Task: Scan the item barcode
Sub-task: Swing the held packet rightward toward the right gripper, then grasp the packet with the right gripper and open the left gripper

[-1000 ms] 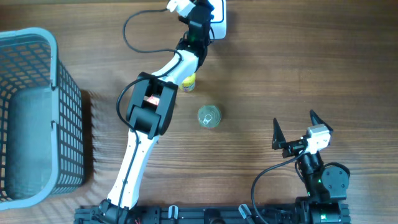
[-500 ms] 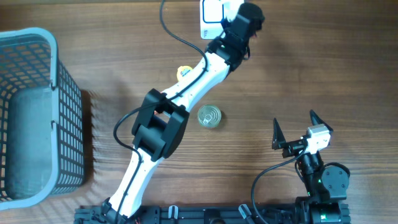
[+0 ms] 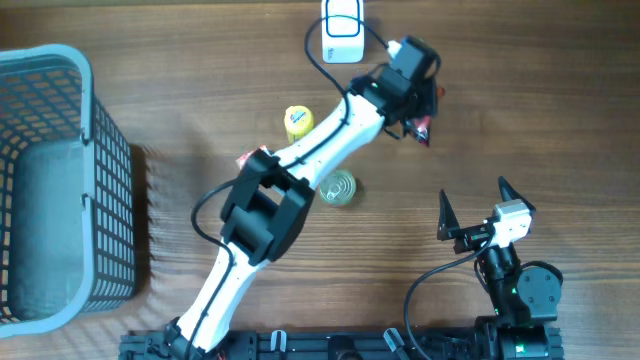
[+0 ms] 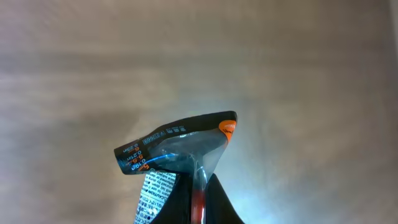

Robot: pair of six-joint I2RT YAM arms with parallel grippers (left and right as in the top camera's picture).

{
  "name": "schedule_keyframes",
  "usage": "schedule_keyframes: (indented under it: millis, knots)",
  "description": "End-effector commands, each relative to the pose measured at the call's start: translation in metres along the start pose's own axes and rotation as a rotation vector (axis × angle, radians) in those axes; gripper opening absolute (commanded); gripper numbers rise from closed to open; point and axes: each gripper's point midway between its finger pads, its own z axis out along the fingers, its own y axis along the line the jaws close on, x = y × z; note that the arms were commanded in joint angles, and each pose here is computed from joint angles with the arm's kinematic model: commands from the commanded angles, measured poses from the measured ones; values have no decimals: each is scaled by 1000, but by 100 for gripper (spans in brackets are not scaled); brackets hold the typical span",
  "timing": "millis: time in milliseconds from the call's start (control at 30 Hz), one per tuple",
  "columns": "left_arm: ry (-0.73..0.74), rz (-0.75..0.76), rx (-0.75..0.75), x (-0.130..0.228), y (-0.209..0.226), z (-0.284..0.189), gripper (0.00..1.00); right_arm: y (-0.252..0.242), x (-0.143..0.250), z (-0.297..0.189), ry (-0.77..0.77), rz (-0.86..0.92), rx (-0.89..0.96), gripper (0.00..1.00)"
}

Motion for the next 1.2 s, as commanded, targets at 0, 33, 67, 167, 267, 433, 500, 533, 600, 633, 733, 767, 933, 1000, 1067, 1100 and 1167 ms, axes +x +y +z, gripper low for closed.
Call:
schedule_keyframes:
  millis: [0,33,67,167,267,433,500,533,600,633,733,767,933,1000,1067,1100,1167]
  knots:
    - [51,43,63,24,-36,-7,4,-1,-2,0,-9,11,4,100]
    - [59,52,66,30,-41,-6,4,-1,-4,0,-17,7,4,100]
    - [67,59,69,35,-45,-5,4,-1,-3,0,-15,17,5,100]
    - [84,74,73,47,-52,-1,4,-1,-6,-1,-14,124,6,100]
    - [116,74,55,59,-46,7,4,0,-23,-7,4,193,3,100]
    - [120,75,52,62,-44,13,4,-30,-49,-51,157,244,227,100]
    - [108,81,67,61,-49,13,4,-37,-64,-71,173,250,288,100]
    - [103,88,78,62,-54,14,4,-35,-78,-76,147,231,276,100]
    - [100,96,89,65,-60,14,4,-22,-83,-74,134,293,204,100]
    - [105,100,90,68,-62,14,4,-17,-81,-73,140,340,174,100]
    - [122,122,105,91,-67,24,4,-14,-77,-70,140,420,162,100]
    - [124,126,110,97,-68,27,4,-14,-76,-70,141,467,167,100]
    - [153,130,90,114,-57,34,4,-17,-61,-73,189,555,215,100]
    - [148,128,87,112,-56,34,4,-19,-54,-76,217,555,232,100]
    - [136,128,91,109,-57,35,20,-18,-47,-77,244,558,238,100]
    - [133,127,93,108,-56,35,42,-18,-46,-78,250,563,239,100]
    - [131,125,93,106,-56,34,65,-17,-45,-78,243,652,248,100]
